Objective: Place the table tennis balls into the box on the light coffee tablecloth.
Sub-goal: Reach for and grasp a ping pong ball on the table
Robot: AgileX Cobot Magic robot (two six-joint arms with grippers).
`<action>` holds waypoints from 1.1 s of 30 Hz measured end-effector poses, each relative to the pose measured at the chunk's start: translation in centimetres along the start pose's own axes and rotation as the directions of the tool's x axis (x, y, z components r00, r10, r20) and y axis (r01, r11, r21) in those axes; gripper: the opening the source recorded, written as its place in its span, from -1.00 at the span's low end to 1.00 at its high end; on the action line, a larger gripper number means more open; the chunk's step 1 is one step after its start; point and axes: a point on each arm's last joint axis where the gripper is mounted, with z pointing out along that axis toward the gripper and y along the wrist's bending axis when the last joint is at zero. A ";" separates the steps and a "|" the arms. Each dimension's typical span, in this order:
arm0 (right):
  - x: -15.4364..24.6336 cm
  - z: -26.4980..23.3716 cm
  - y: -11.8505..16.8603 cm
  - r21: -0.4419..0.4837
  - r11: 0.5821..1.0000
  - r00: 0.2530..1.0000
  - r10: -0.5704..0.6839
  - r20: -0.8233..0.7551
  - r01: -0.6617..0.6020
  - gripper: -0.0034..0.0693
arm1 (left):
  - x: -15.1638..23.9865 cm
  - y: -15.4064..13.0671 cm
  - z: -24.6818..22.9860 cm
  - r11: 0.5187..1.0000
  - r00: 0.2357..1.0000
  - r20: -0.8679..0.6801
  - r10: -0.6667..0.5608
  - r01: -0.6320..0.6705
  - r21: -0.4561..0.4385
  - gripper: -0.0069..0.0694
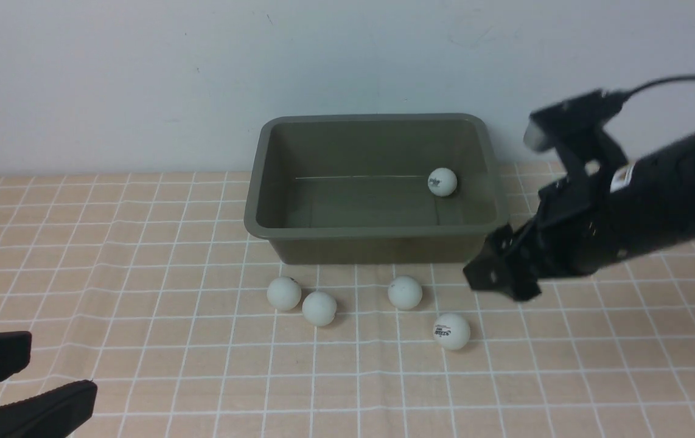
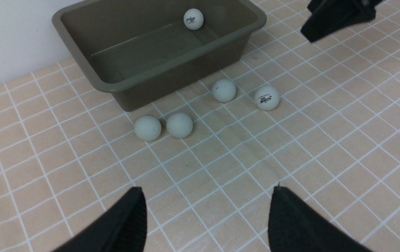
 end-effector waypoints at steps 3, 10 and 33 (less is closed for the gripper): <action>1.2 1.7 0.3 0.008 1.000 1.000 0.000 -0.011 0.000 0.61 | 0.0 0.0 0.0 1.000 1.000 0.000 0.000 0.000 0.000 0.21; 1.0 5.4 -0.4 0.010 1.000 0.996 0.015 -0.084 -0.014 0.61 | 0.0 0.0 0.0 1.000 1.000 0.000 -0.005 0.005 0.000 0.21; 1.5 12.5 -1.9 0.010 1.000 0.975 0.025 -0.220 -0.024 0.53 | 0.0 0.0 0.0 1.000 1.000 -0.003 -0.022 0.022 0.003 0.21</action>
